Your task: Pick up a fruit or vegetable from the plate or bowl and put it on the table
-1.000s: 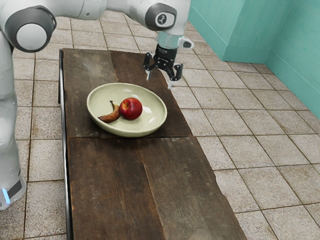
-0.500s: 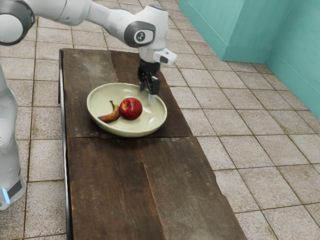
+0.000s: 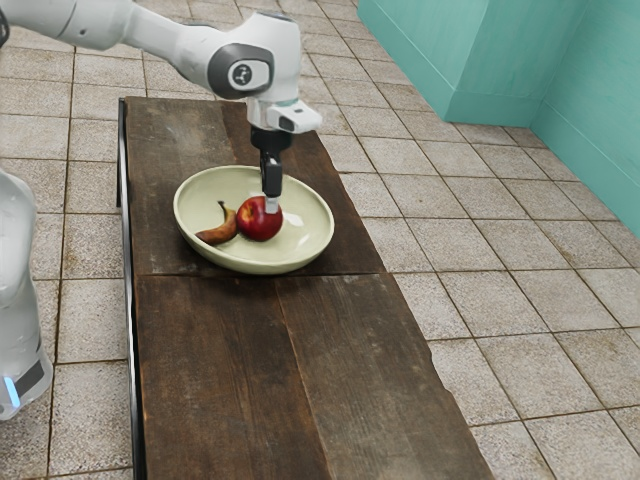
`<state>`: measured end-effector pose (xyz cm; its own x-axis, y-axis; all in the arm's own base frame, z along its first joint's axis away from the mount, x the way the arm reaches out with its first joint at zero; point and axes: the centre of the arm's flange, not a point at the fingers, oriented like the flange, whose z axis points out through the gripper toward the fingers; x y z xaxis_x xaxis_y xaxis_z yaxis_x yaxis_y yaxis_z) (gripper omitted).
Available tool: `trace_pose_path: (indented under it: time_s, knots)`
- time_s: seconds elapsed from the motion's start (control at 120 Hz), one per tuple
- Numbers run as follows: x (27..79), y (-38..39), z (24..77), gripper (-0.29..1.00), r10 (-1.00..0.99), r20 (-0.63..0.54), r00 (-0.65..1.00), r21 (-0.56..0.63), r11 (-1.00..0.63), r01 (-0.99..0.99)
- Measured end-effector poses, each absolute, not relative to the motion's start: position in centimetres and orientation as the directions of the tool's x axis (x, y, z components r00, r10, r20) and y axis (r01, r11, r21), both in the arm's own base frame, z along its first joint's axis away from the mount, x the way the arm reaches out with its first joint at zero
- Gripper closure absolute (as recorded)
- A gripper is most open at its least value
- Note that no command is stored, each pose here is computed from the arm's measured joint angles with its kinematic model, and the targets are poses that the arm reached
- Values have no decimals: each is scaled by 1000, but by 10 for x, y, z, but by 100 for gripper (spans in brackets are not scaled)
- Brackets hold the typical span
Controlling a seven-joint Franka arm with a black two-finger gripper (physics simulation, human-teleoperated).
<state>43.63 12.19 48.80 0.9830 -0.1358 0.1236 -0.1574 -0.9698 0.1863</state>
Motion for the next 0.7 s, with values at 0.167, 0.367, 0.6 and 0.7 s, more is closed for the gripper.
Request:
trace_pose_path:
  time_s: [0.167,0.367,0.6,0.7]
  knots:
    - [435,120,483,0,-171,128,977,196,-961,-194]
    - [435,114,486,0,-204,151,967,209,-950,-233]
    - [432,109,483,0,-222,165,961,232,-938,-257]
    - [429,108,478,0,-227,163,960,237,-936,-261]
